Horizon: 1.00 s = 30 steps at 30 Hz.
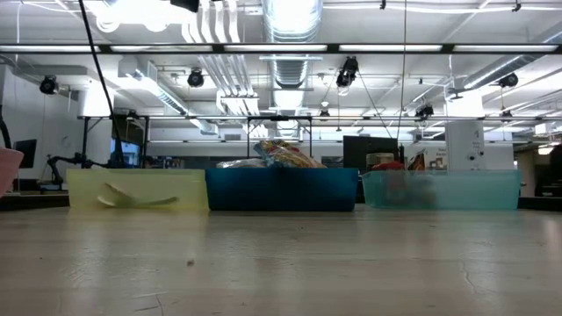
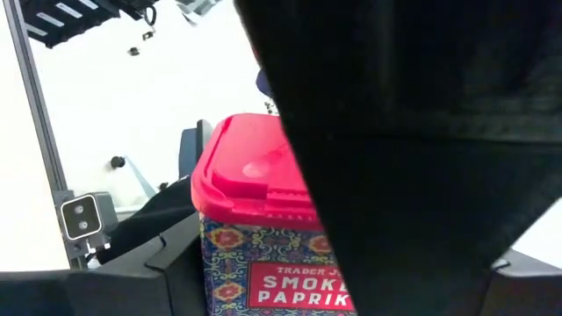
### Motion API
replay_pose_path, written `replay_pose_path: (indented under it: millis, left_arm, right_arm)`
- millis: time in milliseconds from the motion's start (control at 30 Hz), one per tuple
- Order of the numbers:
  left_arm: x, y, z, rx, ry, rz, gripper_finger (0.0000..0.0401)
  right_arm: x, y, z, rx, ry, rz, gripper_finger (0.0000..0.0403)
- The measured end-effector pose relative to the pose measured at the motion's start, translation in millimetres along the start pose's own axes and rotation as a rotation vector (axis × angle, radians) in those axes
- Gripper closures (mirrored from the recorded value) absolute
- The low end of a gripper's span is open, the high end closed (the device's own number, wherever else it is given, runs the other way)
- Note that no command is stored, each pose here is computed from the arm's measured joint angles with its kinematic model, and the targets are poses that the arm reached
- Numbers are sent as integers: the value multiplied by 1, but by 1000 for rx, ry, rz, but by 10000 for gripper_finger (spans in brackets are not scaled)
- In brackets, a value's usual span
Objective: Pick & Place Food Item
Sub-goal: Put the red seasoning can into the light green bin
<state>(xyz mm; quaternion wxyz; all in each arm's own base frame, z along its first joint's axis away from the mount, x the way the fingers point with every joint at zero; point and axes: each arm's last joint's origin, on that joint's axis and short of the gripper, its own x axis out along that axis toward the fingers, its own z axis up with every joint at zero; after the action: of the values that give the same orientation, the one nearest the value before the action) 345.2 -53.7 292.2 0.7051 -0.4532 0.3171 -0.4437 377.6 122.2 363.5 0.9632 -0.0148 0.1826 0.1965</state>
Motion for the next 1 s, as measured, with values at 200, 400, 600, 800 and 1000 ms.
replay_pose_path:
  millis: [200,400,600,800,1000]
  left_arm:
    - [0,0,0,10,3,-1,112]
    - [-1,0,0,12,19,-10,112]
    - [-1,0,0,19,27,-16,112]
    - [-1,0,0,19,33,-20,112]
    - [-1,-1,0,22,36,-23,112]
  right_arm:
    - [0,1,0,-6,-2,3,28]
    - [1,1,0,-11,-2,13,95]
    - [2,1,-1,-14,-1,20,181]
    - [2,1,-1,-14,-1,24,191]
    - [1,3,0,-13,-1,30,185]
